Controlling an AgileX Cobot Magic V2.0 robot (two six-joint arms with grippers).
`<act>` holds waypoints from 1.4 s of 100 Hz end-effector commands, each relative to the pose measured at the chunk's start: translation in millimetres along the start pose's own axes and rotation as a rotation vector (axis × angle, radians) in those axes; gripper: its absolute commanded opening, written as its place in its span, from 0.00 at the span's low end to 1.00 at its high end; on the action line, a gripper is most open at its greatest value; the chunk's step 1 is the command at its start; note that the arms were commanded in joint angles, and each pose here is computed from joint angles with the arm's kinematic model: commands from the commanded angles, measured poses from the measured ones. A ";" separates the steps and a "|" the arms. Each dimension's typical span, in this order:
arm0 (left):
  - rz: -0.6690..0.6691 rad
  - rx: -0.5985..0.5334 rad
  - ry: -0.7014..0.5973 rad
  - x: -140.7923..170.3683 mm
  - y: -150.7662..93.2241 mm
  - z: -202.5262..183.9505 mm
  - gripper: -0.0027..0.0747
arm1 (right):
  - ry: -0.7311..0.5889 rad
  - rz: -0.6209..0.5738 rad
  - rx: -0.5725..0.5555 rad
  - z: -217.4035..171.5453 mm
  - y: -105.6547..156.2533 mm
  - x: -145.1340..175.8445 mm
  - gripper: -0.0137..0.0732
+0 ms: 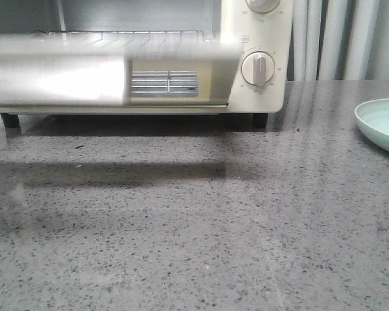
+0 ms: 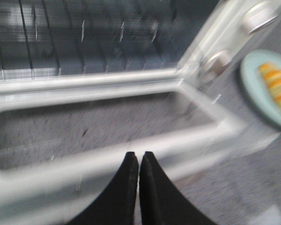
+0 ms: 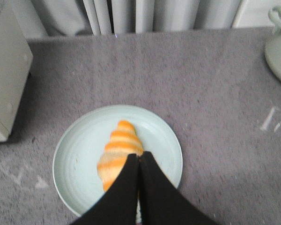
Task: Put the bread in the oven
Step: 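Hook the oven door handle with the left gripper and pull it down open, then lower the right gripper over the croissant on the blue plate and grasp it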
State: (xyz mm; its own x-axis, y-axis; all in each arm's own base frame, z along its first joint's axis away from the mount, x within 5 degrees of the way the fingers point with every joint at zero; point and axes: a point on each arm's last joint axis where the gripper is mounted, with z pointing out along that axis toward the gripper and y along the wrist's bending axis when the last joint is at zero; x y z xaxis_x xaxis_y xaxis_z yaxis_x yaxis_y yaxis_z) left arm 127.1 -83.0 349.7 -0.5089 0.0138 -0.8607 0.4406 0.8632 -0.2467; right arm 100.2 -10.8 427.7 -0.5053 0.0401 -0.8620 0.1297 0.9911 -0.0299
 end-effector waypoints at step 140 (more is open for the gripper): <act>0.032 0.086 -0.298 -2.9 -5.4 -91.7 0.01 | 0.614 -0.096 0.024 206.9 32.8 15.6 0.63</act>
State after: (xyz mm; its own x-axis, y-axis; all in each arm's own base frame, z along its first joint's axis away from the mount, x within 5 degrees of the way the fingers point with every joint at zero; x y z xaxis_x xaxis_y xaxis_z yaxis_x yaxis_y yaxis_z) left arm 58.8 -41.5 379.4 -0.3274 -0.0655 -0.9426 0.5037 0.8320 -0.2327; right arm 271.1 -3.6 295.4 -0.9369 0.0313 -0.3483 0.0748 0.9909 -0.1122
